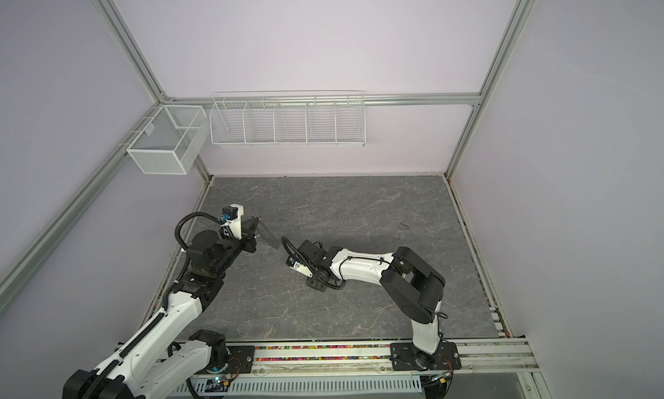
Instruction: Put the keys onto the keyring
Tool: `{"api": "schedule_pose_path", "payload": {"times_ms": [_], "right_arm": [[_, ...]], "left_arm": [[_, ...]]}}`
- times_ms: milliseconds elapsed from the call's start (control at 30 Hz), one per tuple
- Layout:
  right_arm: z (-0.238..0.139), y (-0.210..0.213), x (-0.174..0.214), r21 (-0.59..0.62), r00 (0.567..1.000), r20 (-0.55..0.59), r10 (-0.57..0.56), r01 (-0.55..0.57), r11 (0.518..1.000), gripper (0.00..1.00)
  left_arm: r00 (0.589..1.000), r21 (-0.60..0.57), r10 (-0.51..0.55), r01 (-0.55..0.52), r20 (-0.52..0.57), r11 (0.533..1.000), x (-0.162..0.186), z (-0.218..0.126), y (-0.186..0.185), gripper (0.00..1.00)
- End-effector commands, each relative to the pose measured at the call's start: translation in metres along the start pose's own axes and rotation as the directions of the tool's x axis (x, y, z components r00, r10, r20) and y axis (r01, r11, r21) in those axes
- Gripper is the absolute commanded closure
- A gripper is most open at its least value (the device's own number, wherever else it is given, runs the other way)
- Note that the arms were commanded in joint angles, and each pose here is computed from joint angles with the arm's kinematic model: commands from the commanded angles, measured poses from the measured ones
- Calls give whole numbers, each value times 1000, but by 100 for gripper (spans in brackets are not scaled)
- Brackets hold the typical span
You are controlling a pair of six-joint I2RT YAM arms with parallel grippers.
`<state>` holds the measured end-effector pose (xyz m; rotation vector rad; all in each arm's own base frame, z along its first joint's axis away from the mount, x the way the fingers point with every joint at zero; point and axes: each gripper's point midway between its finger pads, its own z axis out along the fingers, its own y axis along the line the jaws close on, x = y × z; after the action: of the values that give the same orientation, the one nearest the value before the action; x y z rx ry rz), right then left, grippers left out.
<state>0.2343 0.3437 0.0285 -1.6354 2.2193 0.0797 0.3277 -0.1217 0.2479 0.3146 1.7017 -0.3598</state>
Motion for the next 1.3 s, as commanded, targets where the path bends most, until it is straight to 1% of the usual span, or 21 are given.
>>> {"api": "schedule_pose_path", "payload": {"times_ms": [0,167,233,400,633,767,900,1000,1033,1167,1267], "right_arm": [[3,1,-6,8,1000,4,6,-6,1000,70],[7,2,-5,11,1000,-7,1,-1,1000,73],[8,3,-5,12,1000,-16,-2,3,1000,77],[9,-1,-1,35,999,-35,-2,3,999,81],[-5,-4,-4,45,1000,-7,-4,4,999,92],[-17,-1,-10,-15,999,45,14,-13,1000,93],[-37,0,-20,-97,990,130,52,-40,994,93],[-44,-2,-21,-142,985,159,67,-44,989,93],[-46,1,-21,-177,983,168,76,-45,983,93],[-56,-3,-26,-258,962,221,158,-98,961,93],[-67,-9,-31,-310,938,272,216,-128,942,93]], "left_arm": [[999,3,11,-11,43,1000,-11,-2,-2,100],[999,3,11,-11,43,1000,-11,-2,-2,100],[999,3,11,-11,44,1000,-11,-2,-2,100],[999,3,12,-12,43,1000,-11,-2,-2,100],[999,2,12,-12,46,1000,-12,-2,-1,100],[999,5,13,-13,47,1000,-12,-1,-2,100],[999,8,13,-14,47,1000,-12,-1,-2,100],[999,9,12,-13,46,1000,-11,-1,-3,100],[999,11,11,-12,46,1000,-11,-1,-3,100],[999,15,10,-11,49,1000,-12,-2,-4,100],[998,39,17,-19,59,999,-12,-4,-8,100]]}}
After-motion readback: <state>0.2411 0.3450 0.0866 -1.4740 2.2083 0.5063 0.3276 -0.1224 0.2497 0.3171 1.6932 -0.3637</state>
